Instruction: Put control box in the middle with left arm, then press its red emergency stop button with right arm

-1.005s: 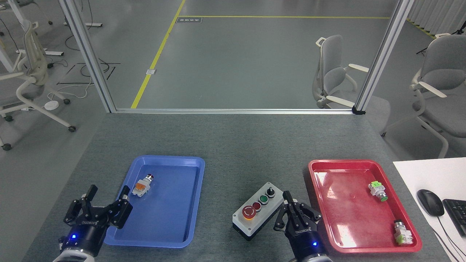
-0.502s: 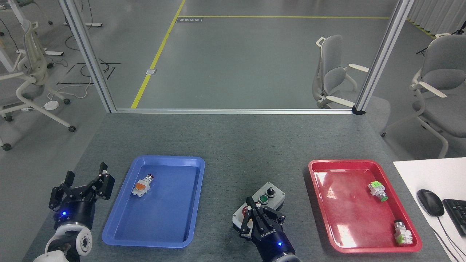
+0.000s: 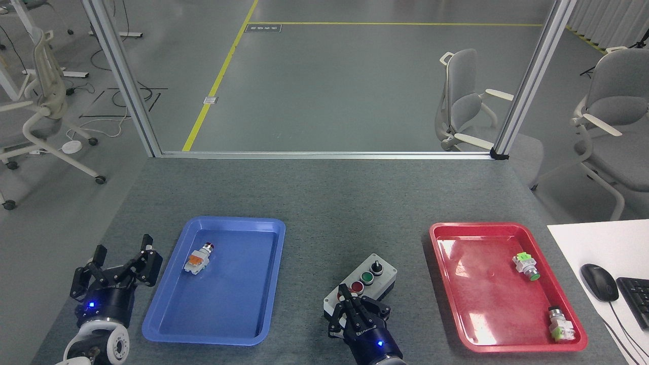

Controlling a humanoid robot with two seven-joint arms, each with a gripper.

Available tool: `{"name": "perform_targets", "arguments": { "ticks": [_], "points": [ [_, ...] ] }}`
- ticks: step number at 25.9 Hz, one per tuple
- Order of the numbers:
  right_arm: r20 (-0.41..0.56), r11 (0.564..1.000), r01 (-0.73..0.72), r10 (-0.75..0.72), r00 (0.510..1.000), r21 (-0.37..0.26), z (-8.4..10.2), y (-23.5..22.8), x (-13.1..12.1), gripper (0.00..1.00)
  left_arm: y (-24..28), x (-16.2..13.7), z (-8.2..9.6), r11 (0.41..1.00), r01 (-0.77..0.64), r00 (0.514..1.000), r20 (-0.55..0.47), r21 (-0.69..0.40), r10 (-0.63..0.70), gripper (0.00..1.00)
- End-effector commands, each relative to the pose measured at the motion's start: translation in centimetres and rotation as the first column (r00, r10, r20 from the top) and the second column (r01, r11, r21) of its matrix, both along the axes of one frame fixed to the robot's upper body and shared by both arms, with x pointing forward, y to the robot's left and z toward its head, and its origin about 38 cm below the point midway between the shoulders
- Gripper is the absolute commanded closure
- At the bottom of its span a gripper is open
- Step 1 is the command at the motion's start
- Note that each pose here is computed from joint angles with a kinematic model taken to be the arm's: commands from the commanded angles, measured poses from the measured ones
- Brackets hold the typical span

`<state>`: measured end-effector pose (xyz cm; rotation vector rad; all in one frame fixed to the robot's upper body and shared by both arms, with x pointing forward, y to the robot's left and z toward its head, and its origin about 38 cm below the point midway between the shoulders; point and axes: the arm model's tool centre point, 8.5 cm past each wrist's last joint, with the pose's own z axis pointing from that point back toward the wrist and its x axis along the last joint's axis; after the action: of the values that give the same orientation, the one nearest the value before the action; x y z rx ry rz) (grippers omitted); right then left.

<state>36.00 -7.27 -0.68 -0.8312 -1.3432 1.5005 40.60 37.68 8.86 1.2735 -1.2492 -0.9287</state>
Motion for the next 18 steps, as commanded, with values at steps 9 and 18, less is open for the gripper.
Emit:
{"name": "perform_targets", "arguments": {
  "ticks": [9,18],
  "points": [
    [0.061,0.994,0.108,-0.11,0.992,0.024,2.1,-1.2,1.1,1.0,-0.1,0.1,-0.1,1.0,0.002,1.0,-0.006,0.0,-0.002,0.01],
    [0.178,0.969,0.245,-0.248,0.952,0.039,5.2,-7.6,2.7,0.42,-5.7,0.2,-3.8,0.994,0.071,0.994,-0.077,-0.077,-0.077,0.01]
  ]
}}
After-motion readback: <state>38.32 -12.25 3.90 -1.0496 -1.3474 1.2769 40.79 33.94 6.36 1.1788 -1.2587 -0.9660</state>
